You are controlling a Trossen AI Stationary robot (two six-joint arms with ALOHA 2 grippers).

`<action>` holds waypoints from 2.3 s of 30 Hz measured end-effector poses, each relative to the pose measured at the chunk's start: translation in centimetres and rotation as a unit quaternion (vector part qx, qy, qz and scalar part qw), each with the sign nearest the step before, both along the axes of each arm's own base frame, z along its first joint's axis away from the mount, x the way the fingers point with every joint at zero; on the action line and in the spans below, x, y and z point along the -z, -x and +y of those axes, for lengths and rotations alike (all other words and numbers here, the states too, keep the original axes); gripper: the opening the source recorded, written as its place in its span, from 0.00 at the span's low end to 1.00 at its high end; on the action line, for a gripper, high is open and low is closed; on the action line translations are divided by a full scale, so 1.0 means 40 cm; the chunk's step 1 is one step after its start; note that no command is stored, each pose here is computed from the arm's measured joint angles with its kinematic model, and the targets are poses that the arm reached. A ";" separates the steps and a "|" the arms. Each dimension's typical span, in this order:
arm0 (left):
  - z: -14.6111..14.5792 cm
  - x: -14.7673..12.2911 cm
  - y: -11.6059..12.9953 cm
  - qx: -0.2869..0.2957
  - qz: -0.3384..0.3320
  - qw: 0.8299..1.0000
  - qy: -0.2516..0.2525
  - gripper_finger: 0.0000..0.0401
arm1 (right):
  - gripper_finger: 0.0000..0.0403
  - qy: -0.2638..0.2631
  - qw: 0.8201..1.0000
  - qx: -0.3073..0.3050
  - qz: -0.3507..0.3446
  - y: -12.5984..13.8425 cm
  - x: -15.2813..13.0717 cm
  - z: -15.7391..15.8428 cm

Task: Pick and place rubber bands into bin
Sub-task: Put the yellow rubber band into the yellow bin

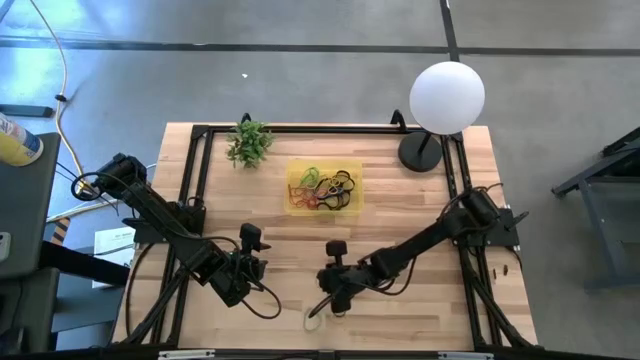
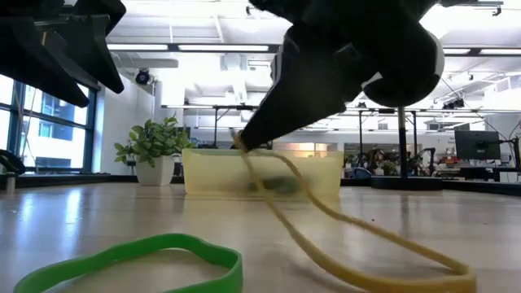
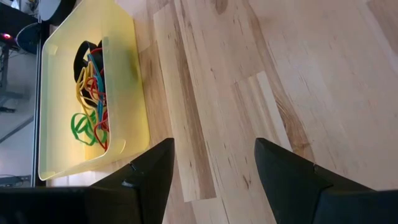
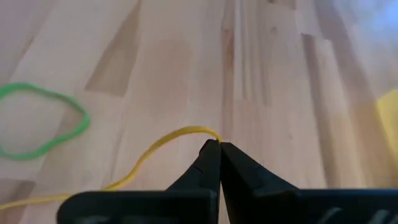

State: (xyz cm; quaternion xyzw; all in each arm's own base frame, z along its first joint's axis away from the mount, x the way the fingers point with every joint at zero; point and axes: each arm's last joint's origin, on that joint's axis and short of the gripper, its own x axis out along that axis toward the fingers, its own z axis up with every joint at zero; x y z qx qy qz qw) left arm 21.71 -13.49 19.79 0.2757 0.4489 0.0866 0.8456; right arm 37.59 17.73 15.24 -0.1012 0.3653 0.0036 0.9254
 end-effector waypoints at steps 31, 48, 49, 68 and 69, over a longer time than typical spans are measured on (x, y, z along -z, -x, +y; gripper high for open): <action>0.001 0.000 -0.001 -0.001 -0.002 1.000 0.002 0.53 | 0.00 0.251 0.955 0.100 -0.123 0.044 -0.290 -0.139; -0.001 -0.002 -0.005 0.002 -0.007 1.000 0.002 0.53 | 0.00 0.213 0.954 0.194 -0.084 0.001 -0.310 -0.515; -0.001 -0.002 -0.005 0.002 -0.007 1.000 0.002 0.53 | 0.00 0.205 0.955 0.197 -0.084 0.002 -0.310 -0.534; -0.002 -0.002 -0.006 0.000 -0.013 1.000 0.007 0.53 | 0.00 0.084 0.972 0.219 0.030 0.042 -0.232 -0.665; -0.002 -0.002 -0.006 0.000 -0.013 1.000 0.007 0.53 | 0.00 0.082 0.972 0.219 0.033 0.038 -0.224 -0.665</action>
